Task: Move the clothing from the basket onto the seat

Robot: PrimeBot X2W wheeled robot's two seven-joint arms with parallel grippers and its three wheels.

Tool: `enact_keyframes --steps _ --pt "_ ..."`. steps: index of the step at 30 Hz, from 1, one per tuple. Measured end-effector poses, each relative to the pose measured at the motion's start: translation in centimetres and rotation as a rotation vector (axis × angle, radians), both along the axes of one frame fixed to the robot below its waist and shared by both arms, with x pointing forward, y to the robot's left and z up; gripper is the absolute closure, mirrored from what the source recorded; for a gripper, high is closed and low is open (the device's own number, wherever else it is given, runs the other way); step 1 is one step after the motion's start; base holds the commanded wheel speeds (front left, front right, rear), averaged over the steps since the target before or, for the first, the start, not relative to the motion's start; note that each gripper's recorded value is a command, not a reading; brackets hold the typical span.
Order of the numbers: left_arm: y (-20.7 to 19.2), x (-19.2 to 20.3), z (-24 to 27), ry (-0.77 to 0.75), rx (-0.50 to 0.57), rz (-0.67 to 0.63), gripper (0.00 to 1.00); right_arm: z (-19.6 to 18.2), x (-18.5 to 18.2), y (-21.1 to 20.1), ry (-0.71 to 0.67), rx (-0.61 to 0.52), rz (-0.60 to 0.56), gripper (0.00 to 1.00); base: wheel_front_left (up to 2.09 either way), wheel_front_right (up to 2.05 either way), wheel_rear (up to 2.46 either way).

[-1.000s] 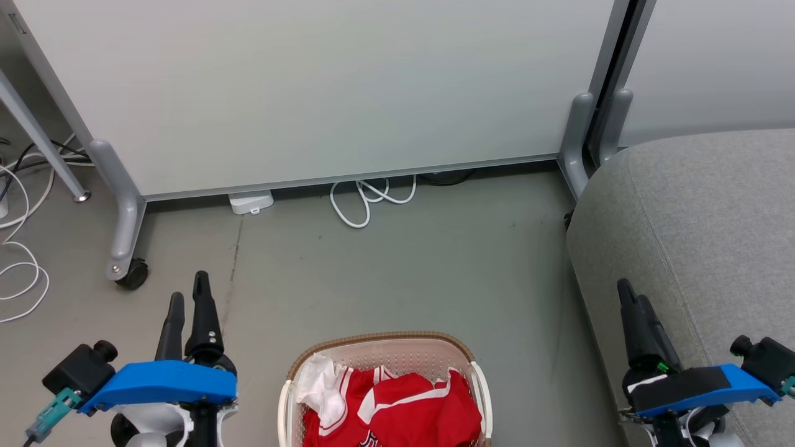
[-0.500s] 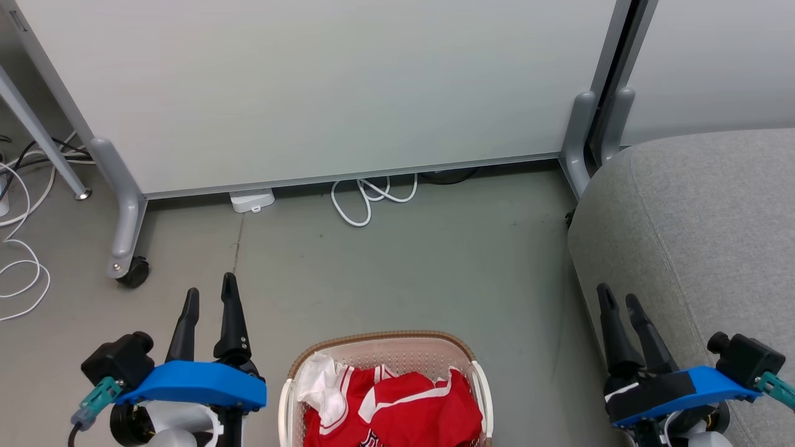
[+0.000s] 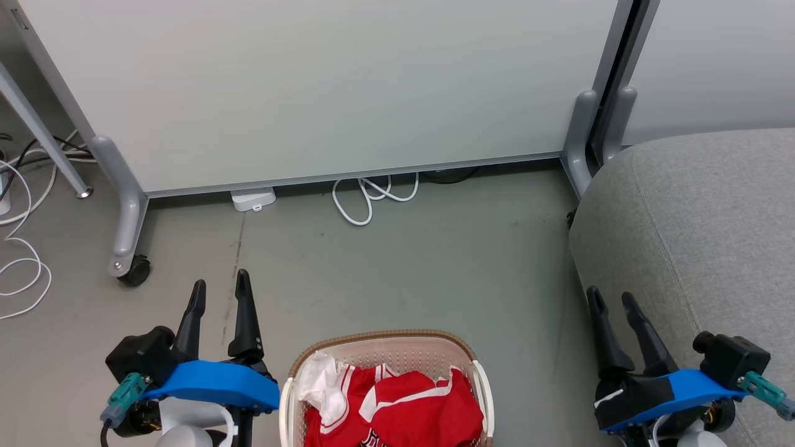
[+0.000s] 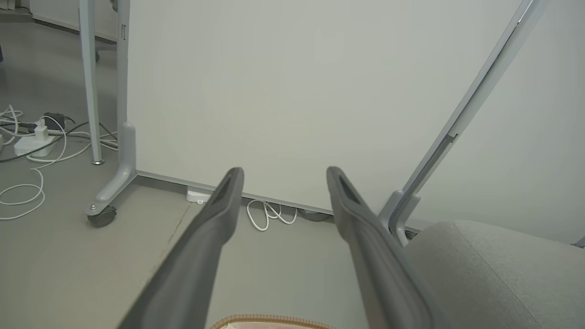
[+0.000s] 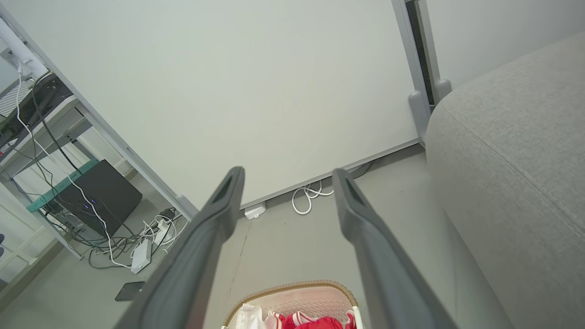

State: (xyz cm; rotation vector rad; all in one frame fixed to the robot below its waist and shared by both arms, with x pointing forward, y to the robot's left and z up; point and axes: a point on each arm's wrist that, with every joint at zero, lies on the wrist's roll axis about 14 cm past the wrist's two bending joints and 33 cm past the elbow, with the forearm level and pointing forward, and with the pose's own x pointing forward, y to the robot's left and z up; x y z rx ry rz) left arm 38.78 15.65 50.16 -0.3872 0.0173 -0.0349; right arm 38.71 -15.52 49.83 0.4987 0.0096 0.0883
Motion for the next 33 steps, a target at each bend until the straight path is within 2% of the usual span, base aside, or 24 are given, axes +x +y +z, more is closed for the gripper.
enact_keyframes --steps 33 --pt "-1.2 -0.3 0.6 -0.083 0.273 -0.051 0.0 1.1 0.0 1.6 -0.098 -0.284 0.061 0.0 0.0 0.0 0.0"
